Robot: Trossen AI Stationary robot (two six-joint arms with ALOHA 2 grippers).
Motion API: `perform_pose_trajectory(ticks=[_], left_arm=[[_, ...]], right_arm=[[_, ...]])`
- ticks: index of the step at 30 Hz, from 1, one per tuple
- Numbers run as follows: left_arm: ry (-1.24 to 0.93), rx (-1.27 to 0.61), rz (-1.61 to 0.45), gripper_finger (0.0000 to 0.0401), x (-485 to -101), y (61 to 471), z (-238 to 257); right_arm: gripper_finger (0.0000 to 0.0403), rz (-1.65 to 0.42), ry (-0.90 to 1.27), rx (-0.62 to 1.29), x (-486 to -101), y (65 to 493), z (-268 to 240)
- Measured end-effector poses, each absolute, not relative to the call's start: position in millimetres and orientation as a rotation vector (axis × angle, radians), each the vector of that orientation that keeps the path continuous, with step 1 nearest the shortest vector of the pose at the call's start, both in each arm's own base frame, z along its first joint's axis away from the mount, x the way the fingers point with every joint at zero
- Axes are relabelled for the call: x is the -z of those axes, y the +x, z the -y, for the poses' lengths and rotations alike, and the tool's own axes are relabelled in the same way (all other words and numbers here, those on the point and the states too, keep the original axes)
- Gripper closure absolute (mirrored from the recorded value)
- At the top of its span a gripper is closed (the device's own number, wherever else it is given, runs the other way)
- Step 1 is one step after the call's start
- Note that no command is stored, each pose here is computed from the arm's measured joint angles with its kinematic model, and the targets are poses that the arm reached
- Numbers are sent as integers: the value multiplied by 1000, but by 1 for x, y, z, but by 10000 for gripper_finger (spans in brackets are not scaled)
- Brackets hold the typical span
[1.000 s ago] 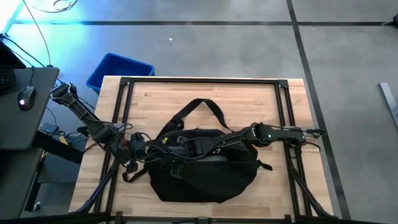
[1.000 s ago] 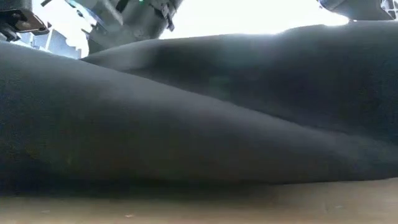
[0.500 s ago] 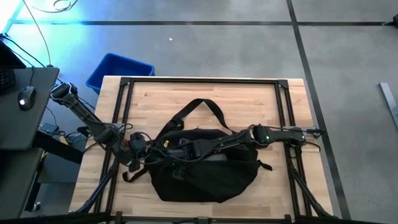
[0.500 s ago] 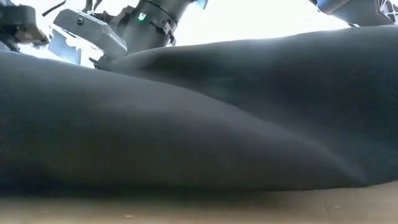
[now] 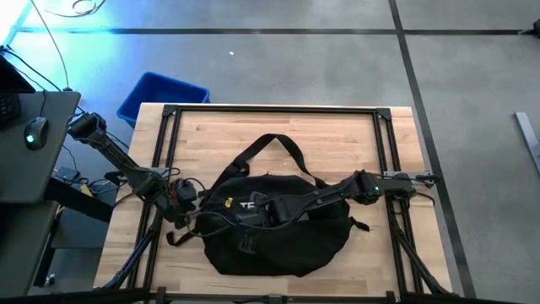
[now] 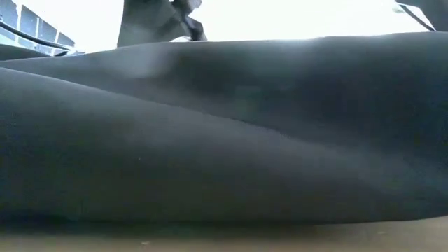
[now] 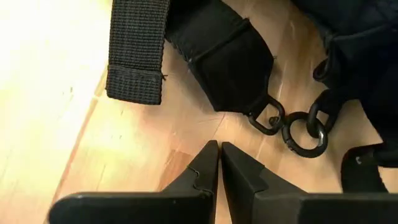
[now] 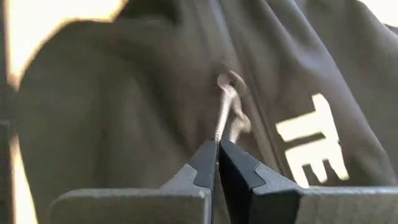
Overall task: Unpack backpack
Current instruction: Close the black backpack
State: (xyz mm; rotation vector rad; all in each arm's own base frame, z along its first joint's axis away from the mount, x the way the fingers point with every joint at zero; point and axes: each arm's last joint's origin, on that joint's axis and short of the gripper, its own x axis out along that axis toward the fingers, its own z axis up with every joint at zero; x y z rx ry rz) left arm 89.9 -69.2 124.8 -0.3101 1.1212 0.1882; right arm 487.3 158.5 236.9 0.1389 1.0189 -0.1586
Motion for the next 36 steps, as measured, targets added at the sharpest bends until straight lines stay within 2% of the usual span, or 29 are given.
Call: perform_pose_trajectory(ticks=[9, 13, 16, 20, 24, 27, 29, 36], left_arm=[[-265, -200, -1161, 401, -117, 84, 64], [-272, -190, -1171, 401, -118, 84, 65], [-253, -121, -1187, 401, -137, 86, 69], [-288, 47, -937, 401, -183, 104, 86], [-256, 213, -651, 393, -203, 119, 99], [-224, 246, -496, 362, -206, 130, 105], [-218, 225, -473, 330, -204, 137, 106], [-180, 197, -460, 191, -189, 163, 115]], right_arm=[[403, -1218, 190, 406, -230, 458, -160], [403, -1238, 185, 439, -233, 450, -166], [403, -1193, 204, 412, -244, 449, -169], [403, -1115, 215, 406, -256, 449, -171], [403, -1032, 215, 370, -267, 454, -169], [403, -1005, 205, 338, -270, 458, -168], [403, -995, 224, 322, -270, 461, -166], [403, -973, 249, 286, -272, 467, -159]])
